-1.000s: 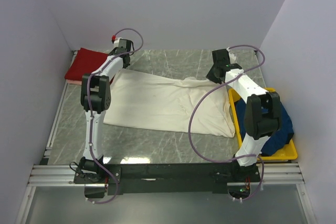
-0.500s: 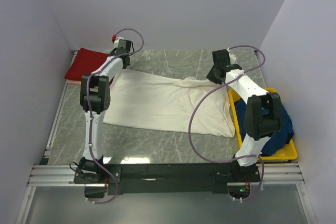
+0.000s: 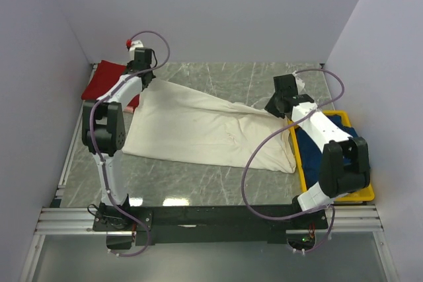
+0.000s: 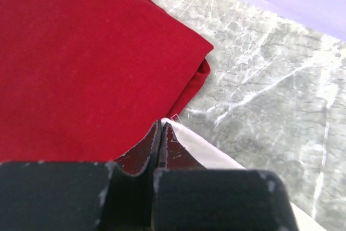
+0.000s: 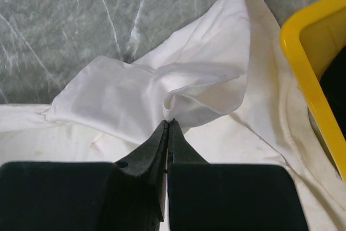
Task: Fold and stack the t-shirts
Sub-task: Fold the tshirt
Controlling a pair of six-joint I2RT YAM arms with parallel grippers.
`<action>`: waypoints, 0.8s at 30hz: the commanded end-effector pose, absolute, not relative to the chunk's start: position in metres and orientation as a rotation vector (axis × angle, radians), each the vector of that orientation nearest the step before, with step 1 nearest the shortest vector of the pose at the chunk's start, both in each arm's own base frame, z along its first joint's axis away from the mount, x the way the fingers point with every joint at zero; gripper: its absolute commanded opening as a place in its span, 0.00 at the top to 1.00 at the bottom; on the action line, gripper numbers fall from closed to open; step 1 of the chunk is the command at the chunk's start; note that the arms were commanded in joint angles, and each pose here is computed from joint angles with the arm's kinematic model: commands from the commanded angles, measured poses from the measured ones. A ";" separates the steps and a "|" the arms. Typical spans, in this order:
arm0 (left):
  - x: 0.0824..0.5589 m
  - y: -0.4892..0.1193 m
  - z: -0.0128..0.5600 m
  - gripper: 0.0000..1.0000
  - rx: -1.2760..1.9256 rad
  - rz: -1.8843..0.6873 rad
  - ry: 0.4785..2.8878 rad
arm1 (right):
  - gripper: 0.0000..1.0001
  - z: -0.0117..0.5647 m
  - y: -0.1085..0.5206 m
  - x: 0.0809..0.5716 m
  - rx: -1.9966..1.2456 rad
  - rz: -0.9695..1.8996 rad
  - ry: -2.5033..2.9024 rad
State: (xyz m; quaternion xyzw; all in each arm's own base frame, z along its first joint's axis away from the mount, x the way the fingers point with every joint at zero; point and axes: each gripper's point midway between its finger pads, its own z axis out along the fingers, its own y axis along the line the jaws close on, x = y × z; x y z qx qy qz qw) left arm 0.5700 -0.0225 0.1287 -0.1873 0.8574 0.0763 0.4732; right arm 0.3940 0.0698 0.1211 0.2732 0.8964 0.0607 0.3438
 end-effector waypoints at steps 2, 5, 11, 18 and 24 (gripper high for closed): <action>0.572 -0.022 0.176 1.00 -0.485 0.032 1.957 | 1.00 0.141 0.068 0.384 0.715 0.198 2.256; 0.562 -0.020 0.185 1.00 -0.492 -0.017 1.918 | 1.00 0.135 0.069 0.374 0.718 0.213 2.271; 0.538 -0.011 0.187 1.00 -0.561 -0.082 1.873 | 1.00 0.125 0.071 0.358 0.720 0.238 2.286; 0.505 -0.009 0.174 1.00 -0.596 -0.160 1.815 | 1.00 0.113 0.074 0.345 0.713 0.274 2.309; 0.482 -0.008 0.175 1.00 -0.607 -0.199 1.737 | 1.00 0.103 0.074 0.333 0.706 0.277 2.329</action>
